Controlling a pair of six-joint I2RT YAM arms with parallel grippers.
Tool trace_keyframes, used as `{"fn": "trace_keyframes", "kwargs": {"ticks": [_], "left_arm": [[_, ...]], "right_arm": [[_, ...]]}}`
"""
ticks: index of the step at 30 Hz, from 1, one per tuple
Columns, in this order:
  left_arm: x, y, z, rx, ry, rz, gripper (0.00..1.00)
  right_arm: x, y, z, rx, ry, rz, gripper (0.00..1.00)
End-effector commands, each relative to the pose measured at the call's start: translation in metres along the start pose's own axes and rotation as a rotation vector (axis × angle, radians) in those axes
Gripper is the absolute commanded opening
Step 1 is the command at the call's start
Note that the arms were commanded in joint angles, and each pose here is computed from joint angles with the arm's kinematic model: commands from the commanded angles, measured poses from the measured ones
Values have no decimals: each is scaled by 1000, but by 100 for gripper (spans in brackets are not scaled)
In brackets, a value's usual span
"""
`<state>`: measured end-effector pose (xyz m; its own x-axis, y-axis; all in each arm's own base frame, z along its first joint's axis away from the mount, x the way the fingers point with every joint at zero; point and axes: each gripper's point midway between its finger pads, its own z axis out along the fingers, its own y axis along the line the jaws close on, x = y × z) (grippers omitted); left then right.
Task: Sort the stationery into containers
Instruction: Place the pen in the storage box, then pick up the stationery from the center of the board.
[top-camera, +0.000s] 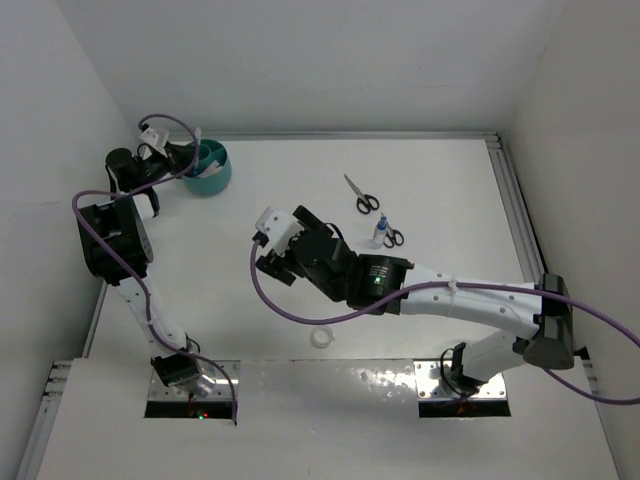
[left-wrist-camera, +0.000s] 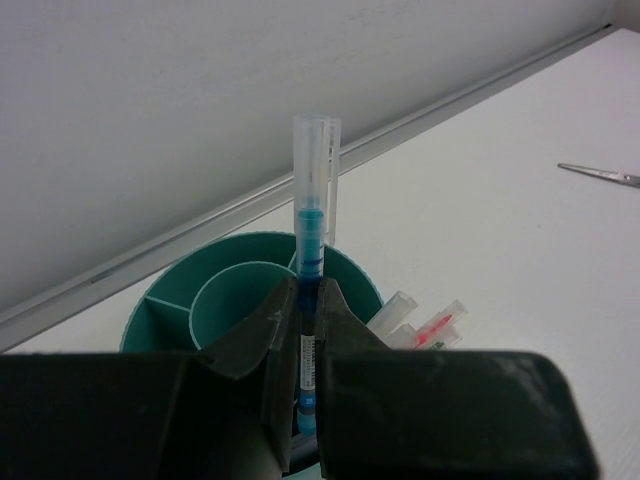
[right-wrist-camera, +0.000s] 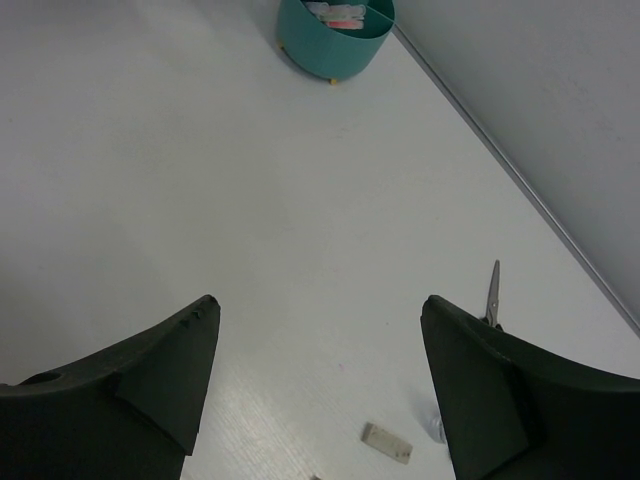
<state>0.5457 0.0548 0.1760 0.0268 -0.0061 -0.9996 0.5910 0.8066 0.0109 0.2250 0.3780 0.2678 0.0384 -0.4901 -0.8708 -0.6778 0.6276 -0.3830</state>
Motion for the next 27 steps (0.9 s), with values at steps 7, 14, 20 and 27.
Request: {"fn": "trace_keyframes", "kwargs": {"ticks": [7,14,20,27], "left_arm": [[17,3,-6,73,16,111,12],[27,5,-6,103,33,87,26],[15,5,-8,103,27,101,37],[-33,8,-9,68,-18,92,40]], "right_arm": [[-22,-12,3,28,-28,8,81],[-22,-14,0,30,-25,13,81],[-21,-12,0,24,-25,18,81],[-22,-11,1,21,-31,26,81]]}}
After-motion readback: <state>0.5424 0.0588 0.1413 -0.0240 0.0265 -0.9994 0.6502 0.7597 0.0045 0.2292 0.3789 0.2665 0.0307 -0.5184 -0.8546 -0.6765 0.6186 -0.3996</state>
